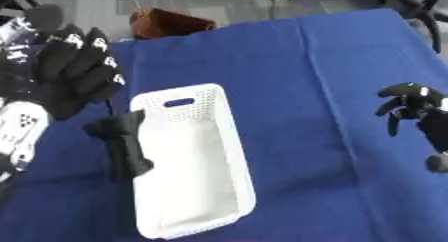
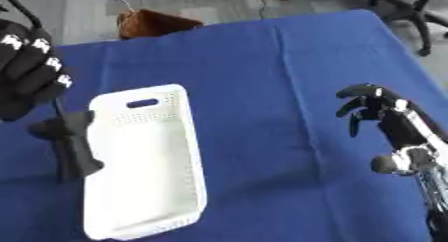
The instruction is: Pick up objects on the table and place them in the box.
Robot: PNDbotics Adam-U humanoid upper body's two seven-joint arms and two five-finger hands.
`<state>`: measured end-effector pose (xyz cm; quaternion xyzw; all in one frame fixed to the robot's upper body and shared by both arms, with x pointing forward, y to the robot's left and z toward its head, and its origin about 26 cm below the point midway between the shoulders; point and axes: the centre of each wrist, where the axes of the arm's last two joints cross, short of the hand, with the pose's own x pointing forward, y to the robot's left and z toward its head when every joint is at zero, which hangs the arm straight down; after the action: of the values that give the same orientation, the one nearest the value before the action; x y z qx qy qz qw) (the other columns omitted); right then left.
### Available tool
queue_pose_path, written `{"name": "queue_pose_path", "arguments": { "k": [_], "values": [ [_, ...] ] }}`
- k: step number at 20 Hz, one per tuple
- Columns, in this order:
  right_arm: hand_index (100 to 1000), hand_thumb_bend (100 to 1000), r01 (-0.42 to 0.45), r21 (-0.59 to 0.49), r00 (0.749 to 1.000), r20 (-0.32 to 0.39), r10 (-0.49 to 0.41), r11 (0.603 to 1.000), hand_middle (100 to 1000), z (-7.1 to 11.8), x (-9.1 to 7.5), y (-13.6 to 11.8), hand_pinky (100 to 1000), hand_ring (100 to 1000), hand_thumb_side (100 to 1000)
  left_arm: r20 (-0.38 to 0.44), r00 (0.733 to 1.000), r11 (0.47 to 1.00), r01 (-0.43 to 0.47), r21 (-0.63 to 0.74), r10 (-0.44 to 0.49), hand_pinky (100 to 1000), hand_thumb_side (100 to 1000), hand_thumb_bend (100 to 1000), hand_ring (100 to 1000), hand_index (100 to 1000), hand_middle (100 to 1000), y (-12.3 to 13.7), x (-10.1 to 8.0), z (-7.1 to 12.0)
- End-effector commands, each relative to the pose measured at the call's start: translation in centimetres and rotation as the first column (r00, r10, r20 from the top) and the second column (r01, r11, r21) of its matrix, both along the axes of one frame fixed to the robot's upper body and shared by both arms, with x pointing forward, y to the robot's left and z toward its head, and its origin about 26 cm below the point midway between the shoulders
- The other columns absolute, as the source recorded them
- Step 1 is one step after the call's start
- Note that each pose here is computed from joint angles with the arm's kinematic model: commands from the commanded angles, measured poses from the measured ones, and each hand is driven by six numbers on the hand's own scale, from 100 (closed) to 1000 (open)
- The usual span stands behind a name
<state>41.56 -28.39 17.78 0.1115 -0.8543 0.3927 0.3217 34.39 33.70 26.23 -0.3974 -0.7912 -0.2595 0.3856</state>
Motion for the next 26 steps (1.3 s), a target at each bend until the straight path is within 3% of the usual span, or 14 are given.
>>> {"name": "queue_pose_path", "arguments": {
  "k": [1,11,12,13,14,15,17,21,26],
  "values": [
    [813,1000,-0.143,-0.220,0.950,0.242,0.196,0.965,747,1.1,0.2,-0.1,350,630,541,0.008,1.000,0.999,-0.008,0.044,0.007,100,661,100,100,100,100,0.4,0.1,0.9],
    [812,1000,-0.152,-0.225,0.948,0.241,0.206,0.962,747,1.1,0.3,0.4,349,629,541,0.056,0.998,0.993,-0.035,0.112,0.029,100,653,100,100,100,100,0.2,1.0,0.0],
    [812,1000,-0.151,-0.225,0.949,0.240,0.205,0.963,747,1.1,0.4,0.4,348,629,541,0.081,0.996,0.991,-0.049,0.121,0.039,100,669,100,100,121,154,0.2,1.0,0.0],
    [812,1000,-0.151,-0.224,0.950,0.238,0.205,0.963,747,1.0,0.4,0.5,348,629,541,0.114,0.993,0.990,-0.055,0.133,0.040,100,680,122,100,188,290,0.1,1.0,0.0],
    [812,1000,-0.151,-0.224,0.950,0.236,0.204,0.963,747,1.0,0.4,0.5,348,629,541,0.148,0.988,0.988,-0.053,0.148,0.031,145,696,172,149,379,530,-0.1,0.9,0.0],
    [812,1000,-0.150,-0.224,0.951,0.235,0.203,0.963,747,1.0,0.4,0.5,348,628,541,0.196,0.981,0.983,-0.036,0.179,0.000,370,709,214,429,596,794,-0.4,0.7,0.2],
    [812,1000,-0.151,-0.224,0.951,0.233,0.203,0.963,747,1.0,0.4,0.5,348,628,541,0.275,0.959,0.970,-0.004,0.242,-0.064,576,715,234,685,778,988,-0.8,0.5,0.2],
    [812,1000,-0.150,-0.223,0.954,0.225,0.201,0.963,746,0.8,0.3,0.4,347,628,541,0.349,0.926,0.951,0.029,0.309,-0.142,727,743,269,821,882,1000,-1.0,0.4,-0.1],
    [812,1000,-0.151,-0.221,0.956,0.215,0.199,0.964,746,0.7,0.2,0.4,347,628,541,0.382,0.909,0.944,0.033,0.328,-0.165,765,742,253,849,898,1000,-1.4,0.2,-0.4]
  ]
}}
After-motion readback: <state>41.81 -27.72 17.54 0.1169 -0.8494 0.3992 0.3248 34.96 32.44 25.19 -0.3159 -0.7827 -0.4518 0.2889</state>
